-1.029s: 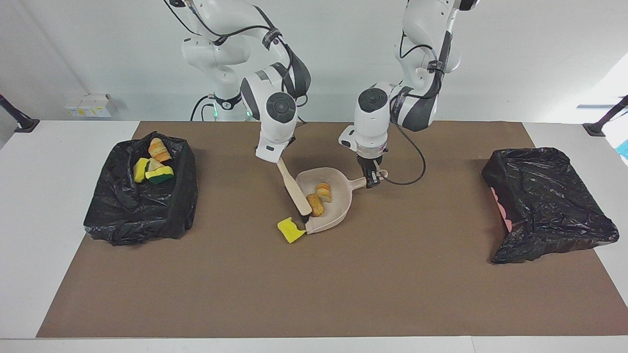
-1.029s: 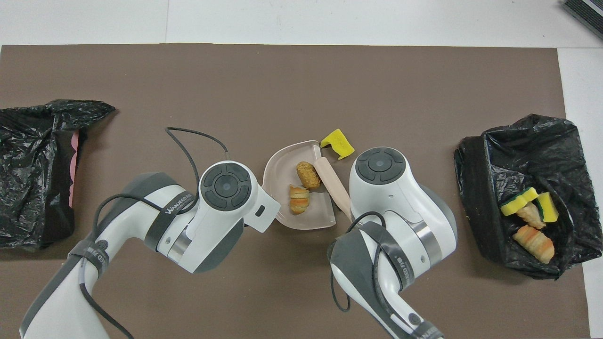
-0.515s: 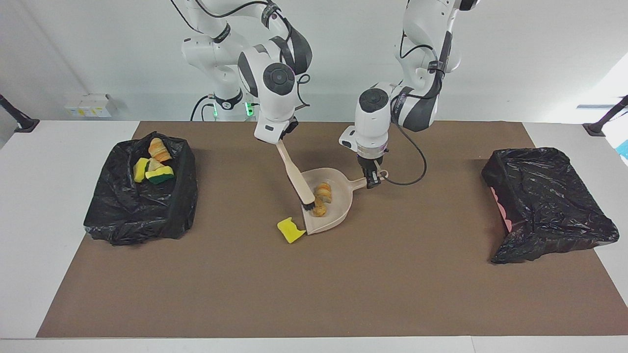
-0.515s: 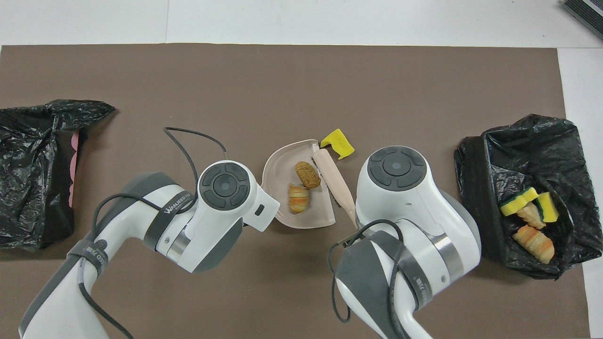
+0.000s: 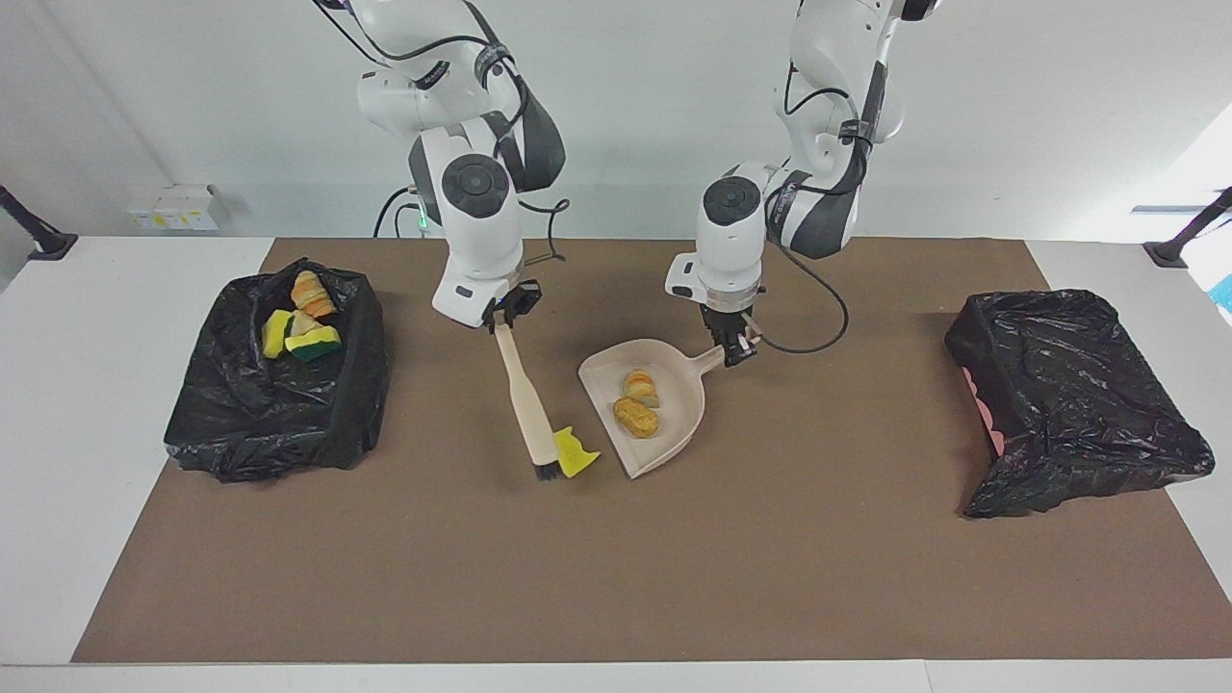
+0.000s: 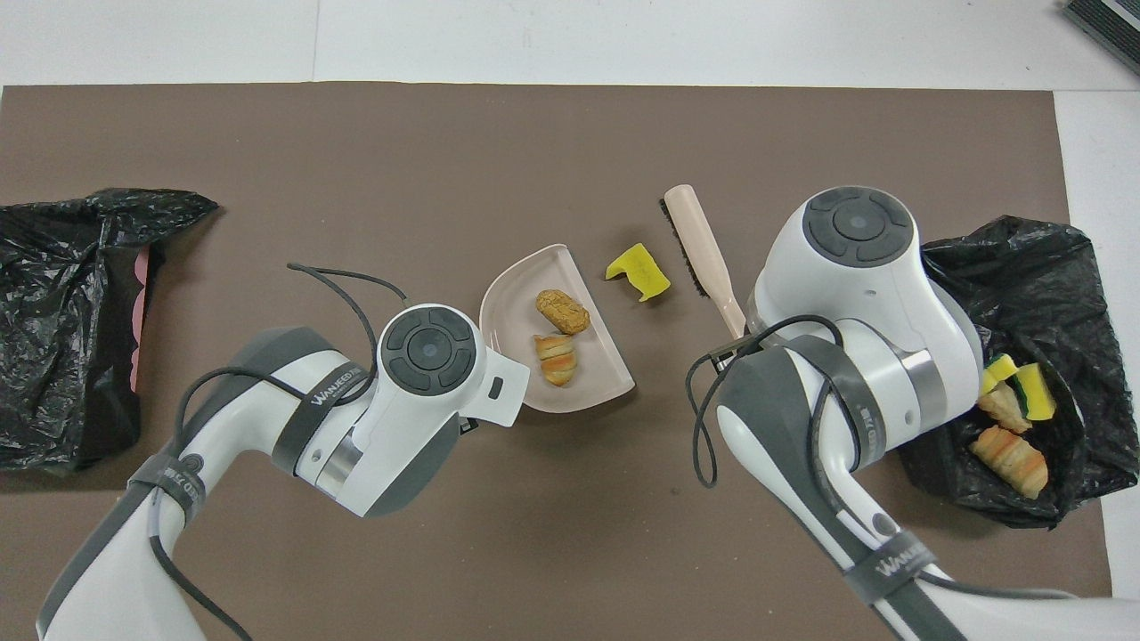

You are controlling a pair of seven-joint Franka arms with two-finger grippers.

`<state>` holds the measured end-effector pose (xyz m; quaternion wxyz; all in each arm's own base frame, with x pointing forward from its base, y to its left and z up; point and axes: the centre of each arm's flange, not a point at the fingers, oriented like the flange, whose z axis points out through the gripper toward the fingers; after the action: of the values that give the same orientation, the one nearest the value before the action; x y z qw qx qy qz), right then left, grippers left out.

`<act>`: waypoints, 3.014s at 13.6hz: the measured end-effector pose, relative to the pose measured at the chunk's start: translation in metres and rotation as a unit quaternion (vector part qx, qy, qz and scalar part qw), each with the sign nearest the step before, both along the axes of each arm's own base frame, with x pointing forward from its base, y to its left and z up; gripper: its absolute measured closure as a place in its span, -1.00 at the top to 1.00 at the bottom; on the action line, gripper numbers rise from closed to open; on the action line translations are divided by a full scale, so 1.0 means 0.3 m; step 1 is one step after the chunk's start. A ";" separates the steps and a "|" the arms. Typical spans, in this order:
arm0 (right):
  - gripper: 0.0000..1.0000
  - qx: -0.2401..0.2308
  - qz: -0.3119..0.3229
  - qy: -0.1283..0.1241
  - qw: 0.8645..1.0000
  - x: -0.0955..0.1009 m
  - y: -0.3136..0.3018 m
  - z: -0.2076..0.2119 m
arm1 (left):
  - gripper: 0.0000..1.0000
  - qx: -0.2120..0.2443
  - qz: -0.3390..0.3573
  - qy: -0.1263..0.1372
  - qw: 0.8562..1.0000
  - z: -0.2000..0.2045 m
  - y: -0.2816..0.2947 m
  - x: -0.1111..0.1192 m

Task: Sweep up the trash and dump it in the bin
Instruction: 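Carry the dustpan to the near trash bag while the right gripper drops the brush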

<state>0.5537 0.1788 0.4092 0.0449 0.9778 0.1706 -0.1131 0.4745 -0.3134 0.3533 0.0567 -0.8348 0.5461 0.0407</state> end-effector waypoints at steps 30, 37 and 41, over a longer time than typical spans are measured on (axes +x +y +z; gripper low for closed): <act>-0.47 -0.004 -0.138 0.023 0.990 -0.587 0.689 0.198 | -0.37 -0.022 -0.123 0.003 0.992 0.082 0.365 0.251; -0.47 -0.009 -0.172 0.028 0.985 -0.891 0.875 0.187 | -0.37 -0.055 -0.140 0.004 0.989 0.333 0.788 0.424; -0.47 0.005 -0.170 0.028 0.985 -0.974 0.919 0.069 | -0.37 -0.070 -0.166 -0.011 0.984 0.479 1.088 0.467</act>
<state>0.2616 0.4544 0.4299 0.0152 0.9893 0.0034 -0.1454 0.6145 0.0132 0.4971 0.0099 -0.7346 0.6782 -0.0168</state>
